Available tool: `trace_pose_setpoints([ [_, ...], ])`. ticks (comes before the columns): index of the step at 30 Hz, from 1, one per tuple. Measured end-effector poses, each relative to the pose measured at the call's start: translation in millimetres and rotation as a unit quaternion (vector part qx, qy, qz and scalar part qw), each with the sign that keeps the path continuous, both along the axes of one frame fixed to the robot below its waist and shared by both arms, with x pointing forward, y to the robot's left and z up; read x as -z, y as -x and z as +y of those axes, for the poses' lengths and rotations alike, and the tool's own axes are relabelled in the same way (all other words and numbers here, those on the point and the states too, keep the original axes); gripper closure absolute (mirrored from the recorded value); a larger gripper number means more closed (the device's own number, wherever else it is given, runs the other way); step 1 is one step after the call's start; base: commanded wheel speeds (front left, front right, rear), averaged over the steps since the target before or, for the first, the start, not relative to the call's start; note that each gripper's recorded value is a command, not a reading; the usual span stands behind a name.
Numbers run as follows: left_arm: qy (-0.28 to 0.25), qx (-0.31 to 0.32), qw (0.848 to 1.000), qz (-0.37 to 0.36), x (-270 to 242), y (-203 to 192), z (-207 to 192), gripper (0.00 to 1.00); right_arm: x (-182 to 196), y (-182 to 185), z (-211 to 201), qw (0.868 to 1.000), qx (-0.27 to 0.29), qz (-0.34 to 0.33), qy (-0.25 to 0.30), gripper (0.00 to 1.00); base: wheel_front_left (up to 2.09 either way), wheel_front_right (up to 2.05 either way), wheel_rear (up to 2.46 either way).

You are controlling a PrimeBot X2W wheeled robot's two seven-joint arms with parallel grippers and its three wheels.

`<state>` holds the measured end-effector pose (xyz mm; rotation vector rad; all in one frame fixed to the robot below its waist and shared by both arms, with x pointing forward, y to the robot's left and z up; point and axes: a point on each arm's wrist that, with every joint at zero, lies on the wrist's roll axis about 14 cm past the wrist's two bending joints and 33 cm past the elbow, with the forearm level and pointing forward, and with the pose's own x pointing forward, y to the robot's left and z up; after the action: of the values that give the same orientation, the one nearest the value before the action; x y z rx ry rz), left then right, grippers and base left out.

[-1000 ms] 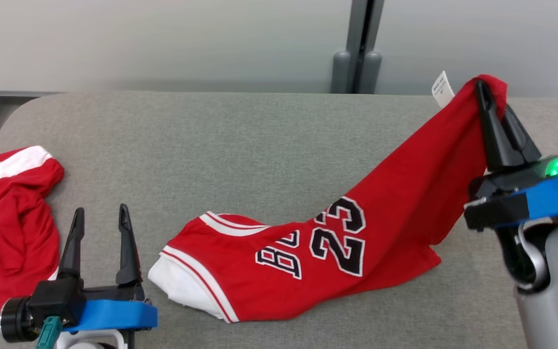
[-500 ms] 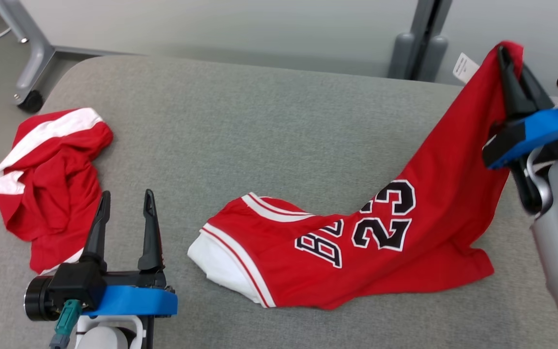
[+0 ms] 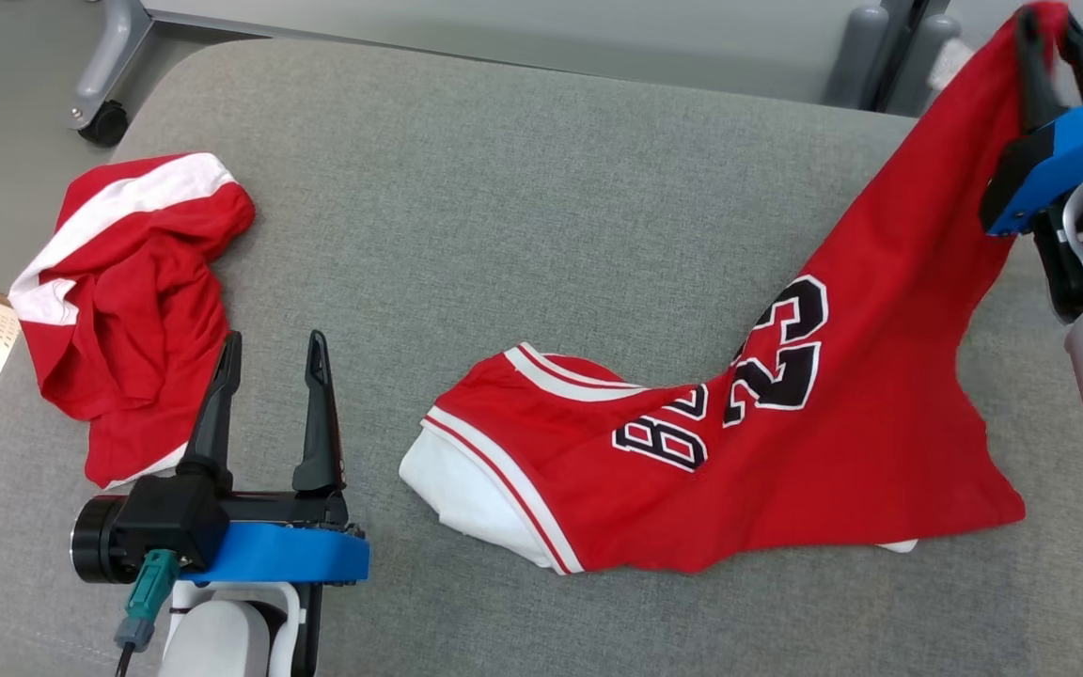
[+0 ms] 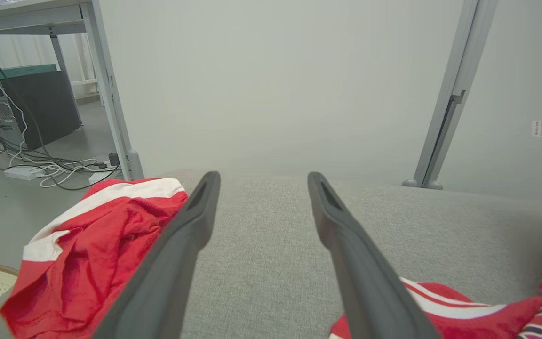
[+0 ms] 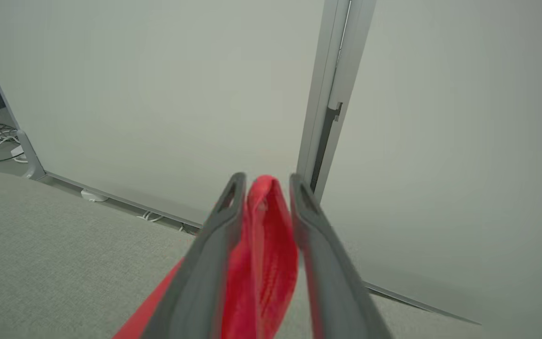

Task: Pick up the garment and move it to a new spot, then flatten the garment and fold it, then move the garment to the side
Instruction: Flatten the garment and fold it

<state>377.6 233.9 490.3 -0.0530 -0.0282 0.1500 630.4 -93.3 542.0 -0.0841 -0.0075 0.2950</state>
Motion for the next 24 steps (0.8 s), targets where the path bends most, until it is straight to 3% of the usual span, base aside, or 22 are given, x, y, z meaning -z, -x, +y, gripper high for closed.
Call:
trace_pose_setpoints([
  [5,0.002,0.008,1.0,-0.001,0.5,-3.9,-5.3,0.0,1.1,2.4,-4.0,1.0,0.004,0.003,0.006,0.0,0.0,0.0,0.0],
  [9,-0.002,0.01,1.0,-0.004,-1.5,-5.5,-6.2,0.0,-23.3,11.0,-11.3,0.999,0.007,-0.038,-0.004,0.0,0.0,0.0,0.0],
  [16,-0.01,0.025,1.0,-0.006,-1.8,-3.2,-13.2,0.0,-29.6,53.8,-45.7,0.997,0.029,-0.068,-0.026,0.0,0.0,0.0,0.0],
  [24,-0.016,0.052,0.998,-0.015,-6.7,-3.1,-27.8,0.0,-7.5,120.1,-79.7,0.995,0.06,-0.061,-0.058,0.0,0.0,0.0,0.0],
])
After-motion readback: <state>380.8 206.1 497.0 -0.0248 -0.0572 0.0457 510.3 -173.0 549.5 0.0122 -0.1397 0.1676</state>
